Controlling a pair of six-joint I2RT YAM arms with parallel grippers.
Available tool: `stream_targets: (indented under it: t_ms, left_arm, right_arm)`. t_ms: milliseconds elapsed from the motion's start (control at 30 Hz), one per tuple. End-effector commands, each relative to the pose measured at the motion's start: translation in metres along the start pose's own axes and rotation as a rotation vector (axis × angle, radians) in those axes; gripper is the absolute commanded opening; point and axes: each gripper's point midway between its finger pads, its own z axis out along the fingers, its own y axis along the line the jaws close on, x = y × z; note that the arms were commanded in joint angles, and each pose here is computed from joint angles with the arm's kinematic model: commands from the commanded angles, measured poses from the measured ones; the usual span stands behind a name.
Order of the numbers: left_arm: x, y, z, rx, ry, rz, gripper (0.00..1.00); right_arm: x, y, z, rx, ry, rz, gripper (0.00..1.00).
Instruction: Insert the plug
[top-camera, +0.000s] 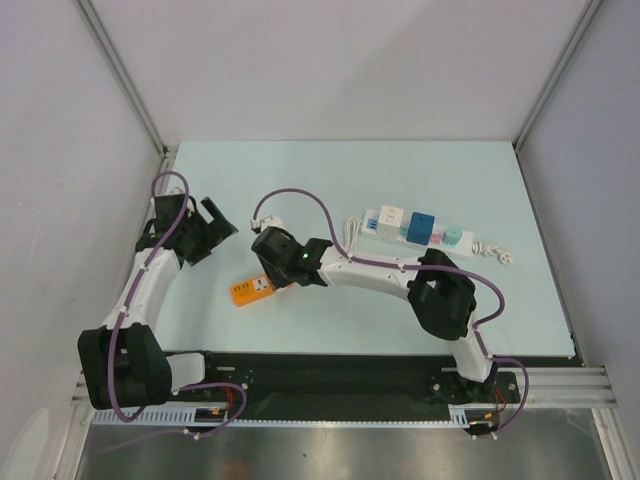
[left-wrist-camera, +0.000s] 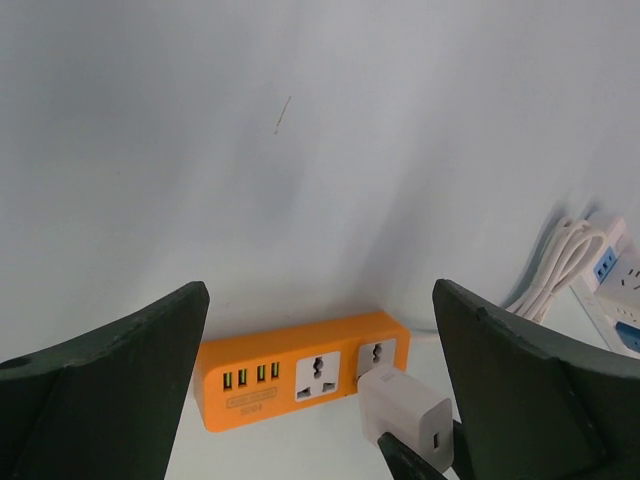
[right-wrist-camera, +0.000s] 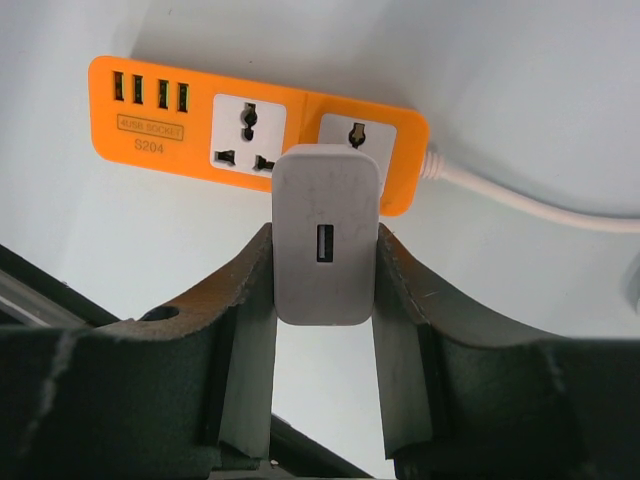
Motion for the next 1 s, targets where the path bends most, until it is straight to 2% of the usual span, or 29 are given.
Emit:
stream_targets:
  t_ms: [0, 333, 700, 967]
  left_arm:
    - [-0.012, 0.0, -0.009, -0.003, -0.06, 0.001, 1.0]
    - [-0.016, 0.002, -0.011, -0.015, -0.074, -0.002, 1.0]
    - [-0.017, 0.003, -0.012, -0.022, -0.083, -0.001, 1.0]
    - [-0.019, 0.003, -0.013, -0.026, -0.089, -0.003, 1.0]
  right_arm:
    - [-0.022, -0.011, -0.007, 0.026, -0.039, -0.007, 0.0]
    - [-0.047, -0.009, -0.028, -0.022, -0.086, 0.018, 0.0]
    - [-0.019, -0.005, -0.015, -0.004, -0.026, 0.043, 0.0]
    - [-0.006, -0.014, -0.013, 0.081, 0.003, 0.044, 0.0]
